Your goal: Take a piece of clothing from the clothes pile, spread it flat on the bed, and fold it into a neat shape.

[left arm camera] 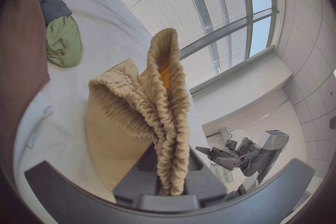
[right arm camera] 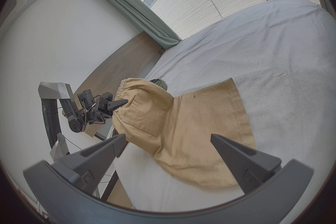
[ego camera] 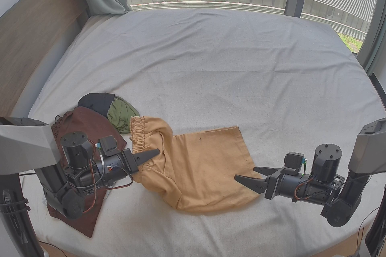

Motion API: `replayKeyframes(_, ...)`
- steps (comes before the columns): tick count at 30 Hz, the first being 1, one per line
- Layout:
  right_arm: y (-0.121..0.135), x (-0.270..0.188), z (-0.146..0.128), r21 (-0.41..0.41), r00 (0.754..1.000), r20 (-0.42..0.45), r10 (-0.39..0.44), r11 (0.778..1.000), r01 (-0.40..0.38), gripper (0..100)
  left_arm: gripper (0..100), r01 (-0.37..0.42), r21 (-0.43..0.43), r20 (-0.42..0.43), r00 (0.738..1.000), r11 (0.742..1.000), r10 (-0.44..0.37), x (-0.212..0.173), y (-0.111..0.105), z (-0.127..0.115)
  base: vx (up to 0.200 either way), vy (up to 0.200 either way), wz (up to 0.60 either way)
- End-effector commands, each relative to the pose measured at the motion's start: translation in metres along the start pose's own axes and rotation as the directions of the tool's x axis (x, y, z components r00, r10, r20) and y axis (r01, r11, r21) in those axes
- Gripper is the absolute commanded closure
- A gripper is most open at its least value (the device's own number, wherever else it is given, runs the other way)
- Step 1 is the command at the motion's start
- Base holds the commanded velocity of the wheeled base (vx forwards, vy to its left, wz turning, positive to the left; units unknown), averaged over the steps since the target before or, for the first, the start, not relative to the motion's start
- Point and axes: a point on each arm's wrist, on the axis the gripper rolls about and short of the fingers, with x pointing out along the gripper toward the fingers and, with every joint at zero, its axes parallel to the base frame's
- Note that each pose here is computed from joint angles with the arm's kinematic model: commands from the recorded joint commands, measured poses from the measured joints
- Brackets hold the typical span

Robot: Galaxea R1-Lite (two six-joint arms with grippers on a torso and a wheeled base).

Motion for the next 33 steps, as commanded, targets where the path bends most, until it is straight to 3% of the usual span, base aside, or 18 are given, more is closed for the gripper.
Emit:
replayKeyframes(1,0.0,0.0,0.001,0.0,1.0,0.003,0.0,1.0,0.0,0,100,0.04,0.001,-0.008,0.999,0.999,-0.04,0.011,-0.008,-0.001,0.0,0.0,0.0)
replayKeyframes(24,-0.004,-0.002,0.011,-0.002,0.999,0.048,-0.011,1.0,0.011,0,100,0.065,-0.019,-0.031,0.997,0.998,-0.065,0.06,-0.006,-0.022,0.0,0.0,0.0)
replayKeyframes(33,-0.009,-0.001,0.019,-0.004,0.997,0.08,-0.02,1.0,0.02,0,100,0.097,-0.093,-0.019,0.995,0.991,-0.099,0.076,-0.006,-0.02,0.0,0.0,0.0)
